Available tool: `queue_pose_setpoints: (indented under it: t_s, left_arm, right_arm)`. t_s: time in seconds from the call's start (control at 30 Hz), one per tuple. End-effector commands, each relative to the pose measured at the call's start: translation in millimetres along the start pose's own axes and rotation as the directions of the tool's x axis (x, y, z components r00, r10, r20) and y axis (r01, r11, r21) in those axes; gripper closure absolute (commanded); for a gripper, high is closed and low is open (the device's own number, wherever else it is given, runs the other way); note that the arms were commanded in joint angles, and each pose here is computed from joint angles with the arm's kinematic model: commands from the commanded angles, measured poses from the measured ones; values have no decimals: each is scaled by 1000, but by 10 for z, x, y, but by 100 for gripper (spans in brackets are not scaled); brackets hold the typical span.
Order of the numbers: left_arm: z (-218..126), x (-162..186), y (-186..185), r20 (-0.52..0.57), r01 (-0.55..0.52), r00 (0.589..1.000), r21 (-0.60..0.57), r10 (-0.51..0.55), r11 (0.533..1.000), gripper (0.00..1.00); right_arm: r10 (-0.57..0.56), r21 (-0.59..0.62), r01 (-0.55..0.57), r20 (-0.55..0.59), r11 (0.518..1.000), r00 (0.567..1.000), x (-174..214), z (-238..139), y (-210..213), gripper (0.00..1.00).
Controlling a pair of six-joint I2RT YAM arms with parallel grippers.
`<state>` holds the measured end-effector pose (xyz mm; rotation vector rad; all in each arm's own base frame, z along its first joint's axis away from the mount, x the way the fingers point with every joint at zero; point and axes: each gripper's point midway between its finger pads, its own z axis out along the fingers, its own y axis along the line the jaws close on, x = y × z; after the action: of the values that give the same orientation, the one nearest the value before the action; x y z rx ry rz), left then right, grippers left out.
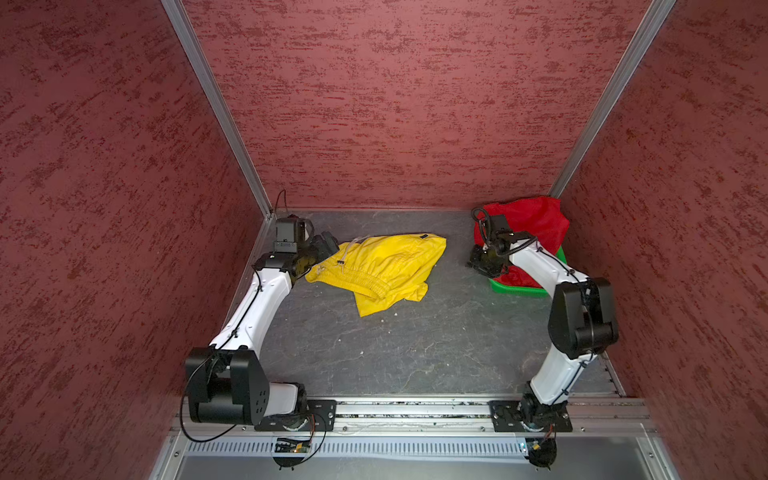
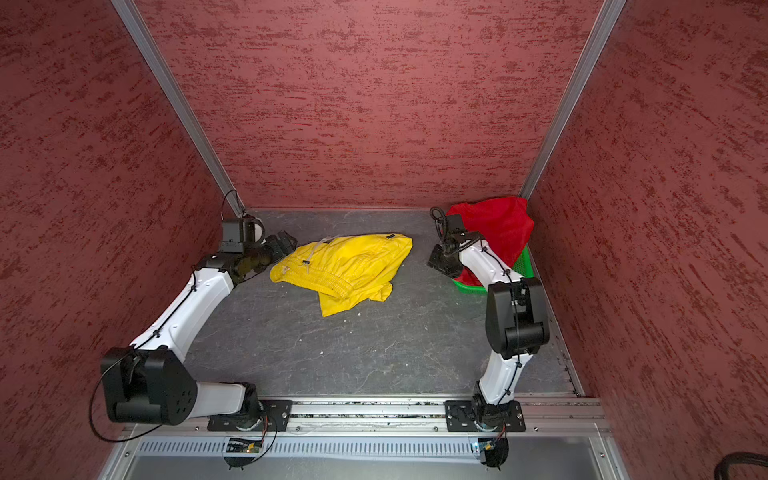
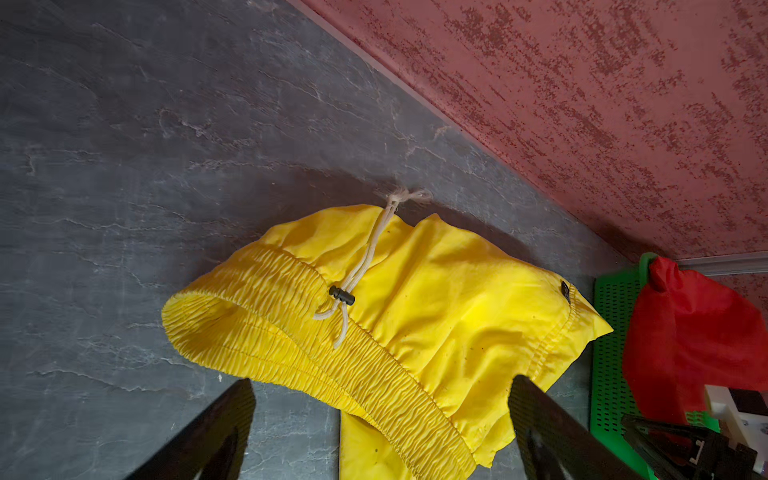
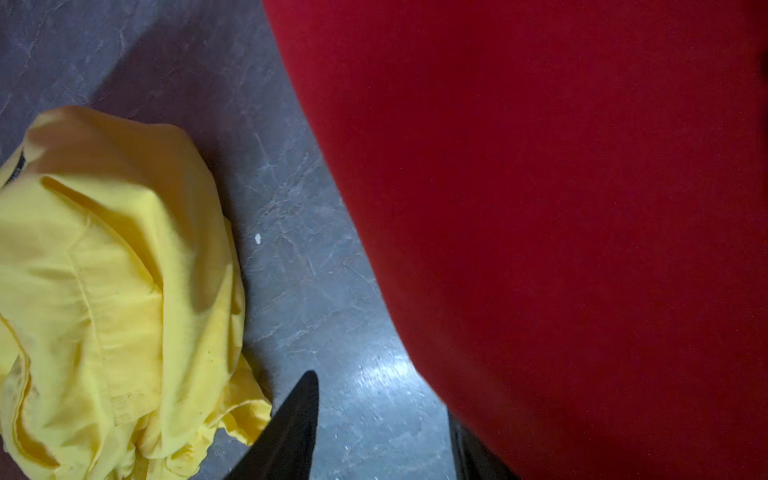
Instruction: Fold and stack the shorts
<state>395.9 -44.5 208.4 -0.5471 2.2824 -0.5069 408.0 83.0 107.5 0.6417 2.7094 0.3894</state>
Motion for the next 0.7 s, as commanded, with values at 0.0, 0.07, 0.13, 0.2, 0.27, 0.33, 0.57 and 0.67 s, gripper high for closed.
queue_pose_setpoints:
  t_s: [0.0, 0.07, 0.13, 0.2, 0.27, 0.33, 0.57, 0.67]
  left_arm:
    - [52, 101, 8, -36, -1, 999, 11, 1, 1000, 4]
    - [64, 126, 8, -47, 8, 999, 19, -7, 1000, 4]
    - [71, 153, 28, -65, 34, 997, 30, -32, 999, 3]
    - [73, 188, 106, -89, 76, 993, 19, -74, 997, 3]
    - [83, 237, 182, -114, 102, 988, 9, -100, 995, 4]
    - [131, 317, 268, -156, 133, 979, -7, -133, 991, 5]
    - [423, 623, 572, -285, 253, 920, -92, -269, 963, 7]
    - [502, 628, 712, -282, 288, 908, -121, -311, 950, 7]
  right_arm:
    - [-2, 12, 1, 129, 1000, 992, -203, -338, -77, 47]
    - [-19, -14, 21, 159, 1000, 987, -228, -515, -14, 47]
    - [-24, -72, 38, 188, 997, 982, -226, -712, 158, 47]
    - [-67, -128, 98, 227, 987, 972, -179, -910, 426, 47]
    - [-119, -177, 170, 264, 970, 957, -90, -1064, 742, 47]
    - [-163, -244, 232, 272, 942, 948, 58, -1100, 1071, 46]
    - [-425, -425, 497, 258, 757, 868, 970, -771, 2249, 45]
    - [-550, -394, 597, 237, 699, 801, 1278, -514, 2466, 42]
